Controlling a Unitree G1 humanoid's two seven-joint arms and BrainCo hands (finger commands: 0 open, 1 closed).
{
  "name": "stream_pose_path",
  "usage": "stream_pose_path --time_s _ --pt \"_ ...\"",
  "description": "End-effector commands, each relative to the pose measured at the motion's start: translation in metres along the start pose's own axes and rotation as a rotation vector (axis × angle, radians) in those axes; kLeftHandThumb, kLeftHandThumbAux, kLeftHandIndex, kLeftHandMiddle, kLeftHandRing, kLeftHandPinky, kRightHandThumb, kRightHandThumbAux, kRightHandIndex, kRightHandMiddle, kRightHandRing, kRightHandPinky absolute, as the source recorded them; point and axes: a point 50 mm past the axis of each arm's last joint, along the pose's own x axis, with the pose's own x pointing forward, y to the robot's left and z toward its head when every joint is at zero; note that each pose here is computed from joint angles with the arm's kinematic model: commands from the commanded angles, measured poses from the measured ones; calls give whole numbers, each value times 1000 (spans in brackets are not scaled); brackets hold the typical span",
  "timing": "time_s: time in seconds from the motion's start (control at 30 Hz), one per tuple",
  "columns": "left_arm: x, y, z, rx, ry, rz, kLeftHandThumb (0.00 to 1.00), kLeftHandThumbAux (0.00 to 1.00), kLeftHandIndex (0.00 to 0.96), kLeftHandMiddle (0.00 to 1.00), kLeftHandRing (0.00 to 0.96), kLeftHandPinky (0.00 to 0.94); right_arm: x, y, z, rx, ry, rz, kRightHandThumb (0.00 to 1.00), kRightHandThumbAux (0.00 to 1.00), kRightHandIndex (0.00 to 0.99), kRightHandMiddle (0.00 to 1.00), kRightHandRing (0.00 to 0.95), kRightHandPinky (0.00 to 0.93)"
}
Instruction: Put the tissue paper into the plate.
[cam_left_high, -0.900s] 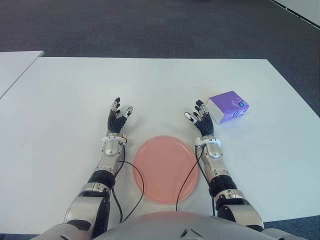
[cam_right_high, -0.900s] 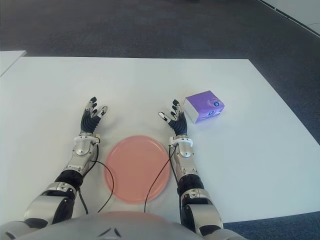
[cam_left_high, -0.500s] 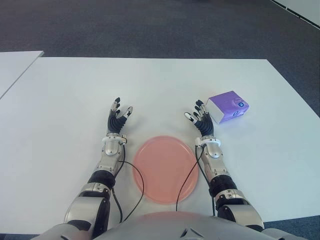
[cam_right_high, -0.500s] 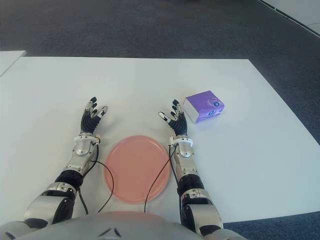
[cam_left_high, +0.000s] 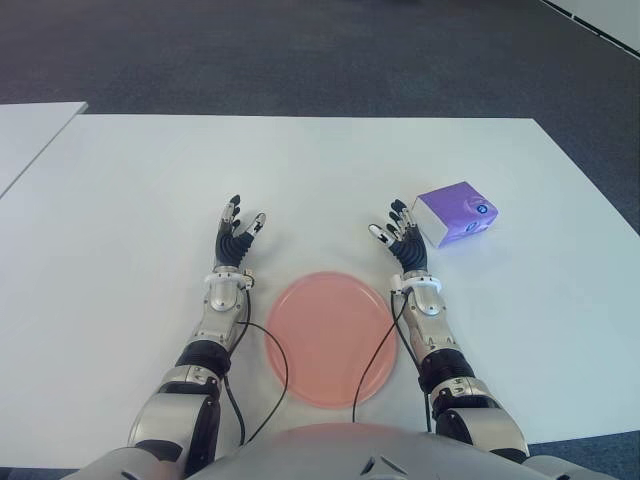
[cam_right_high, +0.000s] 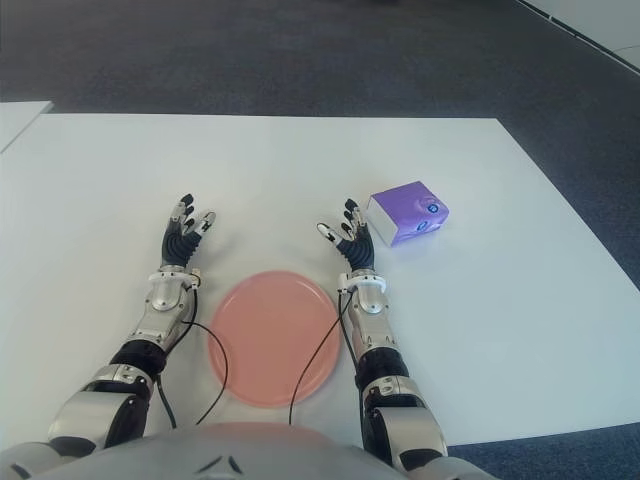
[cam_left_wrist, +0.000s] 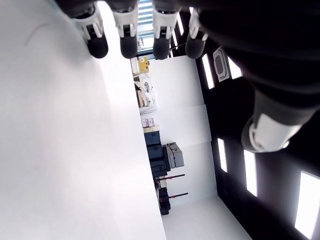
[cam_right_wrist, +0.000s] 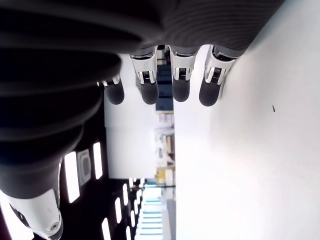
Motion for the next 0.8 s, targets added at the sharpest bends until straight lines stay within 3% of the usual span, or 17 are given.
stream_pose_path --time_s 0.03,0.17,0.33,0.6,0.8 --pt "-12 -4 -18 14 98 -7 55 539 0 0 0 0 -13 -2 -24 1 132 -8 107 680 0 0 0 0" --pt "-11 -5 -18 11 100 -8 54 542 0 0 0 0 -8 -1 -7 2 48 -3 116 678 0 0 0 0" --pt "-10 -5 -19 9 105 -10 52 541 0 0 0 0 3 -4 36 -11 -98 15 112 679 0 0 0 0" --pt "-9 -7 -19 15 110 -13 58 545 0 0 0 0 30 7 119 -32 -364 33 83 661 0 0 0 0" --pt "-9 -8 -20 19 114 -13 64 542 0 0 0 0 41 6 158 -60 -479 27 83 654 6 0 0 0"
